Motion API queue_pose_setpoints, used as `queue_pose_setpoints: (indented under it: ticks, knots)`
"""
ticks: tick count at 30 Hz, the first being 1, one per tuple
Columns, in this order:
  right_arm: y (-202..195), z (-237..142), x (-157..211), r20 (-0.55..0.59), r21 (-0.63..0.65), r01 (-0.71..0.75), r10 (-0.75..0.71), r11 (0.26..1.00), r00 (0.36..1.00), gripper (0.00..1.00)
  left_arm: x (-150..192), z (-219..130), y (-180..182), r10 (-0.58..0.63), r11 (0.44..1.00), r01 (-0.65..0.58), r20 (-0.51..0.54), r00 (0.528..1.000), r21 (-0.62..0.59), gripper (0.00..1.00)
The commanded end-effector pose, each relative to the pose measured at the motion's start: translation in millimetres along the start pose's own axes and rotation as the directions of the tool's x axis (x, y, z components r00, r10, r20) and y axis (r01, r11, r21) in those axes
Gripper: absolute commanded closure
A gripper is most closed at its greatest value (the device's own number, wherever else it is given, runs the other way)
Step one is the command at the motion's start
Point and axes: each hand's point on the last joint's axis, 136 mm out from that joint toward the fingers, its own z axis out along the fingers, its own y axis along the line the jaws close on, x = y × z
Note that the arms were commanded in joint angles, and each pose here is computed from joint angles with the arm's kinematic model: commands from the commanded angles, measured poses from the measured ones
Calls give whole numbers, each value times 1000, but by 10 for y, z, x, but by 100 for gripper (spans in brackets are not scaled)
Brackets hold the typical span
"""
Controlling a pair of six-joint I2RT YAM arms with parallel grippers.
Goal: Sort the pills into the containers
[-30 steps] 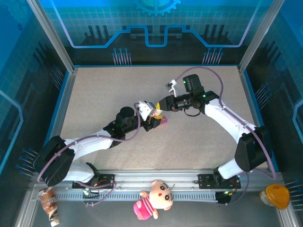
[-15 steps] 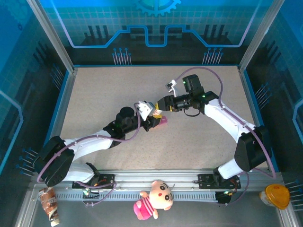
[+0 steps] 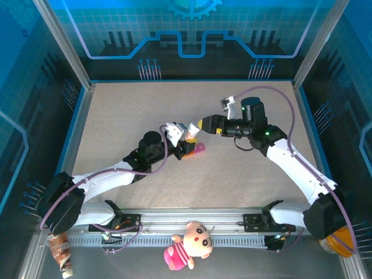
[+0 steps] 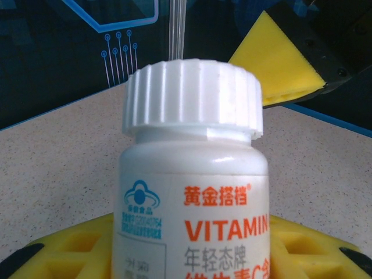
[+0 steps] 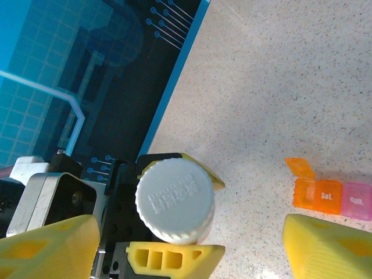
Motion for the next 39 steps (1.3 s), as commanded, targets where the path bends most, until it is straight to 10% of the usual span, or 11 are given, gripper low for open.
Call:
queue_pose_setpoints:
  ticks: [1,21,26,28,33,39]
  knots:
    - [69,110,-55,26,3,6,-6,1000,1000,19,-98,-50,-61,-21,999,20,19,1000,27,100]
    - [158,349,105,-65,-191,246,-263,950,963,65,-229,-67,-184,-70,993,66,38,997,98,100]
    - [-43,179,149,-17,-227,388,-402,893,916,61,-400,-141,-423,-159,956,145,37,987,254,100]
    - [-105,134,83,-8,-199,342,-351,918,936,42,-444,-162,-462,-171,949,154,37,985,275,100]
    - [58,-72,-153,87,-185,217,-204,959,975,21,-387,-159,-321,-121,976,113,35,992,185,100]
    - [-25,-56,-261,88,-42,18,-14,999,996,21,-331,-137,-147,-44,996,40,43,998,80,100]
